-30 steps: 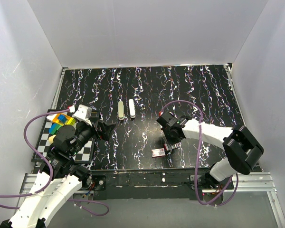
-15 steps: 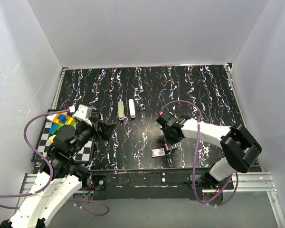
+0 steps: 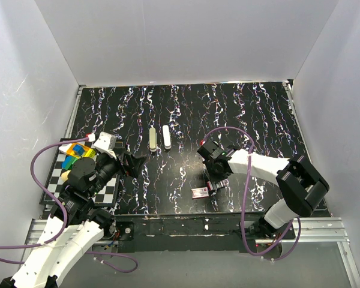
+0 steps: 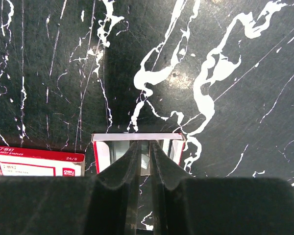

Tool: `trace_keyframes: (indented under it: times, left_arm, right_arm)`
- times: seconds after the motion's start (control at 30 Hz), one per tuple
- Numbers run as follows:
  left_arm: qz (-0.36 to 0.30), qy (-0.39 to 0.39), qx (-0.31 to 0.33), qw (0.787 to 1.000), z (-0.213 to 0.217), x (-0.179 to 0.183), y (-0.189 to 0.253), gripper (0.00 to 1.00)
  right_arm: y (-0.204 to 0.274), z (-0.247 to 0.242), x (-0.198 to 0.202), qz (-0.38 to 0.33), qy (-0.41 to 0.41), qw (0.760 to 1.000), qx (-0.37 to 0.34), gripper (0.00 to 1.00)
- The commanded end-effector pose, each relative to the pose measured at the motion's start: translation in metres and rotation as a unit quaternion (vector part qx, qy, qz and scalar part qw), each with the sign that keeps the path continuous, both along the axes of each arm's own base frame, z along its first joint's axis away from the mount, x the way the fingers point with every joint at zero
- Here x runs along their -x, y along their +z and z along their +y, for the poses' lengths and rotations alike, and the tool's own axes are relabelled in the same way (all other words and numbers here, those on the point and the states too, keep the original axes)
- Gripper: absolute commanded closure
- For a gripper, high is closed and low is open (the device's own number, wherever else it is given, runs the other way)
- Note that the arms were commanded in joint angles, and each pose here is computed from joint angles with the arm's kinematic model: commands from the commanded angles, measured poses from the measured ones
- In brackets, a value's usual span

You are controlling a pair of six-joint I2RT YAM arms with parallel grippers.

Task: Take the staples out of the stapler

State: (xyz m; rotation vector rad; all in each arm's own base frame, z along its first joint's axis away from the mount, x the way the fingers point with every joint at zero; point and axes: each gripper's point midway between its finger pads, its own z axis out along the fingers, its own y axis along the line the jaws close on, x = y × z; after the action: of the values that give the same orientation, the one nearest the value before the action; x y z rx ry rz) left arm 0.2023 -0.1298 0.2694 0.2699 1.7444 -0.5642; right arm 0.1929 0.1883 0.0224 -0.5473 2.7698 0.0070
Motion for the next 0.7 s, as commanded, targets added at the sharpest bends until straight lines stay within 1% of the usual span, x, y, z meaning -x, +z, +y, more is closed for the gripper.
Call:
trace_keyframes:
  times: [0.0,0.67]
  left_arm:
    - [0.004,0.008,-0.006,1.0,0.0027,-0.0024,-0.0031,0.02]
    - [0.004,0.008,-0.006,1.0,0.0027,-0.0024,-0.0031,0.02]
  right_arm:
    - [0.0023,0.0067,-0.0053,-0.005,-0.008,1.0,-0.014,0.8]
    - [-0.0075,0.0027,-0.0032,0.004,-0.013,1.0,-0.008,0.81]
